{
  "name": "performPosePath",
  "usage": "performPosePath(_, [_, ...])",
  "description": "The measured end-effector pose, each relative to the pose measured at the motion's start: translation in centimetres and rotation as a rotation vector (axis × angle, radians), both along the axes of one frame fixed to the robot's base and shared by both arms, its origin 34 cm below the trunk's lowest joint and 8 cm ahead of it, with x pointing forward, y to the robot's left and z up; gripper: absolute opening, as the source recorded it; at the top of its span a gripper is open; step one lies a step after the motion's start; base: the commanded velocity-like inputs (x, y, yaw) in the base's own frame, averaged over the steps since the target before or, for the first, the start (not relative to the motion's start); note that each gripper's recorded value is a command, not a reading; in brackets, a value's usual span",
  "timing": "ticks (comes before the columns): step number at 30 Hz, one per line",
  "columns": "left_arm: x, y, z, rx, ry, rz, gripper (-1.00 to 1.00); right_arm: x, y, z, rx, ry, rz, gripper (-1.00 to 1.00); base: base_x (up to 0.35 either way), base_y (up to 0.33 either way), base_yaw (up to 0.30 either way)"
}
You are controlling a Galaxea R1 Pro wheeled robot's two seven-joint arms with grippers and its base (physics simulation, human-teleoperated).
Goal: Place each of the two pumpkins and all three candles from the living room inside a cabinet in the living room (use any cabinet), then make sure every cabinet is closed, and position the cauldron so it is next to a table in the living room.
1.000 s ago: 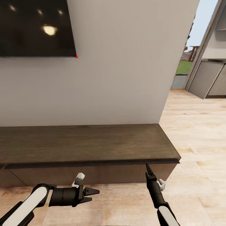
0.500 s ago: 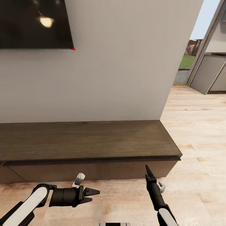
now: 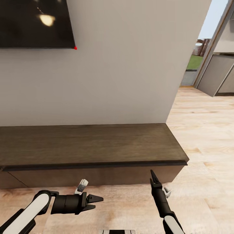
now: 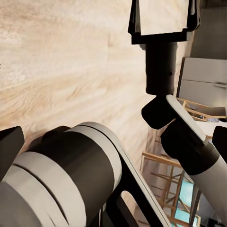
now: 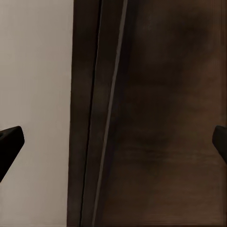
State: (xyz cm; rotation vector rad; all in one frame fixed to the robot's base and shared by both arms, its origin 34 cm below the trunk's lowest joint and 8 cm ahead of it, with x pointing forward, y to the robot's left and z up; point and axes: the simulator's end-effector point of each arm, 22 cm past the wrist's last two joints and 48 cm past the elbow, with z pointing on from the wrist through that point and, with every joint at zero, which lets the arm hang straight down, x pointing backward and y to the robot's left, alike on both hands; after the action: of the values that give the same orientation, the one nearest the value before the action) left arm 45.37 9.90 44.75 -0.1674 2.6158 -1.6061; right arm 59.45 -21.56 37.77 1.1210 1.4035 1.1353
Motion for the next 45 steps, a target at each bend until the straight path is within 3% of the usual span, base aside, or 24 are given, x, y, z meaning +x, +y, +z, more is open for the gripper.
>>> performPosePath(26, [-0.7, 0.0, -3.5, -0.001, 0.089, 0.0, 1.0, -1.1, 0.6, -2.7, 0.012, -0.004, 0.022, 1.0, 0.0, 0.0, 0.0])
performPosePath(36, [-0.6, 0.0, -3.4, -0.001, 0.086, 0.0, 1.0, -1.1, 1.4, -0.3, 0.014, -0.11, 0.061, 1.0, 0.0, 0.0, 0.0])
performPosePath(45, [-0.6, 0.0, -3.4, -0.001, 0.086, -0.001, 1.0, -1.2, 1.5, 0.1, 0.016, -0.131, 0.066, 1.0, 0.051, 0.0, 0.0])
